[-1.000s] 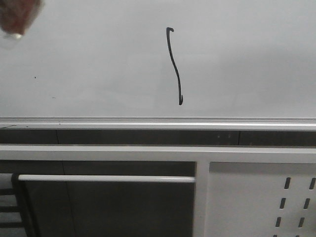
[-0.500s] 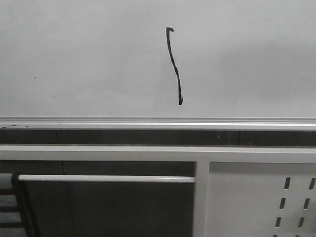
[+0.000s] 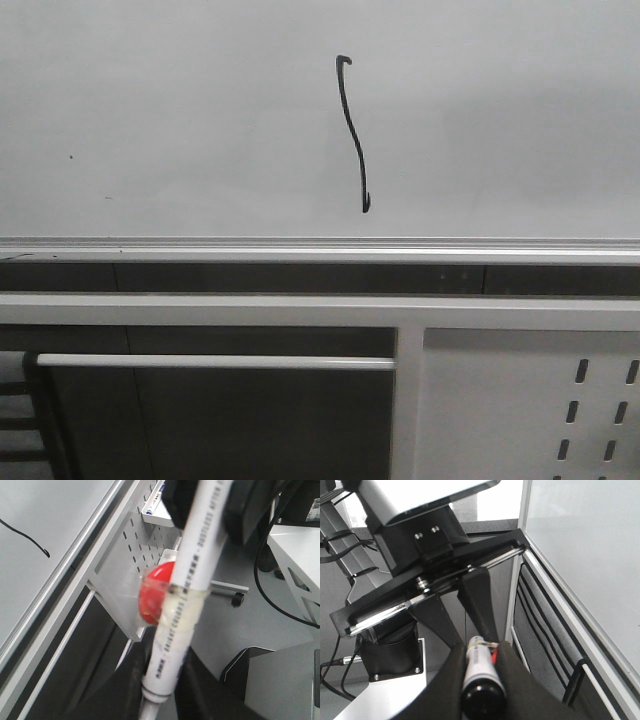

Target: Write number 1 on whiteboard

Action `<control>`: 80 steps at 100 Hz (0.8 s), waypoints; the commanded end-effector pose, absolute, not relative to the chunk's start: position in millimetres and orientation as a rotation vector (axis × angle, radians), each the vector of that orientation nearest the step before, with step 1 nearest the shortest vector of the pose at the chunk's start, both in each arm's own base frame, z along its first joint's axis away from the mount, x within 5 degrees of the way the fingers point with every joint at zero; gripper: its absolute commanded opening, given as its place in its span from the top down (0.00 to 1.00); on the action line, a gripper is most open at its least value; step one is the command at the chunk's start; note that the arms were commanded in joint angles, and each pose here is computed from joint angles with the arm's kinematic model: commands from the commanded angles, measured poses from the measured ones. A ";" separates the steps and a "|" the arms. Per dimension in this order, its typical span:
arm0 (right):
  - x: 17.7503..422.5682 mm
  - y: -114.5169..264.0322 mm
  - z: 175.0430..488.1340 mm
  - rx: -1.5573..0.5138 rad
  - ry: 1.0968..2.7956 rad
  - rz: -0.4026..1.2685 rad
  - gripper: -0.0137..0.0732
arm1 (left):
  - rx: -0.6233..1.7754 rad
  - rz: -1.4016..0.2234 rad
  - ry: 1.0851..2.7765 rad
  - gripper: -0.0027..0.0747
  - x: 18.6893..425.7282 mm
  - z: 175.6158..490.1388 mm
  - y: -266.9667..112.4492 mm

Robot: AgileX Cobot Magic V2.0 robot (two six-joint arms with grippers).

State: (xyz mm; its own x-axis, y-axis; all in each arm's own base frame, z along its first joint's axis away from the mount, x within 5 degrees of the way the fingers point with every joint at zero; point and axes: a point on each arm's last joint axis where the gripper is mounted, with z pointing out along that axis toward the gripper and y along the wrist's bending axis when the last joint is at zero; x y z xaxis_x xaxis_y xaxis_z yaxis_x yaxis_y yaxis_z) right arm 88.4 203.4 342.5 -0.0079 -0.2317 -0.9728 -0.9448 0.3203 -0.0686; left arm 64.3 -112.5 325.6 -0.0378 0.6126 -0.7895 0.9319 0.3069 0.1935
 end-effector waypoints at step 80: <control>88.6 208.2 350.3 -1.150 1.470 0.835 0.93 | 1.317 -0.591 1.702 0.84 61.9 347.2 -116.7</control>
